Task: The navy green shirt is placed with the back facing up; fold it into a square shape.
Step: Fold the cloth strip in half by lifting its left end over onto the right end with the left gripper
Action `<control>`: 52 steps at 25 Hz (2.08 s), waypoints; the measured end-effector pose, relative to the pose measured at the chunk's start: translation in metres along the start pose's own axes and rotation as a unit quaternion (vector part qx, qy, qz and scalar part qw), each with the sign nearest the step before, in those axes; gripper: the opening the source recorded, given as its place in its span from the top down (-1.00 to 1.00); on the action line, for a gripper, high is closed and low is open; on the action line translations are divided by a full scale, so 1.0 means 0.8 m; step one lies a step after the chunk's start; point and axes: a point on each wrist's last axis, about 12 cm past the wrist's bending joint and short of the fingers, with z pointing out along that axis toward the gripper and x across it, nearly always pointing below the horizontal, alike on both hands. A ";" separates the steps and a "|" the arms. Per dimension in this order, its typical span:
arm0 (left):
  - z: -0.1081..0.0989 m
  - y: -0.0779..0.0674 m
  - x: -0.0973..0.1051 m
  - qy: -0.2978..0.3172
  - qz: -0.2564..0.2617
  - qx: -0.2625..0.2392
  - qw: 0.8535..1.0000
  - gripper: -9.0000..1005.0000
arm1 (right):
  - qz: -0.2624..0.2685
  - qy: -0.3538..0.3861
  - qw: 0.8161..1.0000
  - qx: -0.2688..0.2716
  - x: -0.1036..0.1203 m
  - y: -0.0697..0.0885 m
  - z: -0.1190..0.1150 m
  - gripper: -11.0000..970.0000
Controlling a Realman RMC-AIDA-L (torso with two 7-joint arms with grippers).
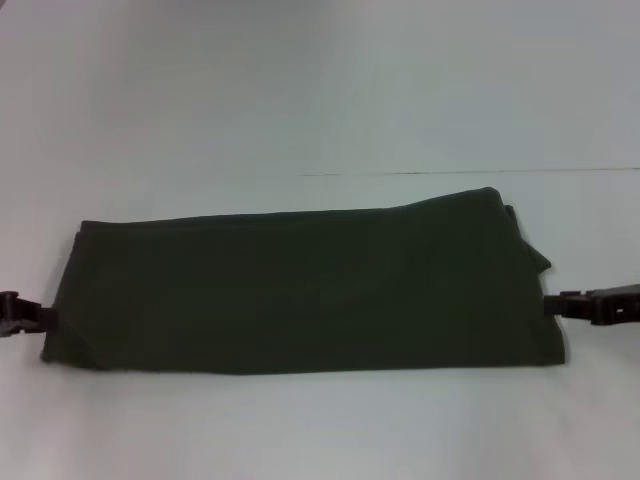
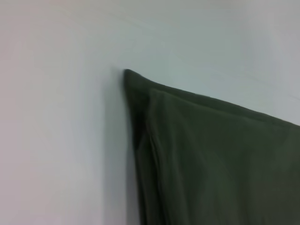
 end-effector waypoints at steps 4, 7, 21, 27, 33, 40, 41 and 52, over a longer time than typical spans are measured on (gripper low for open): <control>-0.004 0.006 0.000 -0.015 -0.012 -0.005 1.000 0.71 | 0.005 -0.019 1.000 0.007 -0.007 -0.005 -0.007 0.33; -0.010 0.012 -0.003 -0.039 -0.028 -0.005 0.999 0.53 | 0.008 -0.055 0.998 0.024 -0.018 -0.015 -0.018 0.07; -0.022 0.027 0.023 -0.085 -0.184 0.054 0.978 -0.55 | -0.174 -0.259 0.941 -0.128 -0.041 0.014 -0.041 -0.69; -0.029 0.032 0.043 -0.068 -0.245 0.073 0.964 -0.79 | -0.236 -0.190 0.929 -0.213 -0.039 0.034 -0.032 -0.89; -0.019 0.034 0.057 -0.052 -0.272 0.069 0.959 -0.79 | -0.270 -0.116 0.920 -0.260 -0.045 0.056 -0.015 -0.89; 0.001 0.035 0.066 -0.043 -0.293 0.064 0.953 -0.79 | -0.278 -0.104 0.918 -0.265 -0.047 0.061 -0.009 -0.89; 0.004 0.035 0.066 -0.043 -0.295 0.064 0.952 -0.79 | -0.278 -0.104 0.917 -0.265 -0.047 0.061 -0.009 -0.89; 0.025 0.030 0.059 -0.050 -0.304 0.063 0.949 -0.79 | -0.285 -0.106 0.914 -0.269 -0.050 0.062 -0.010 -0.89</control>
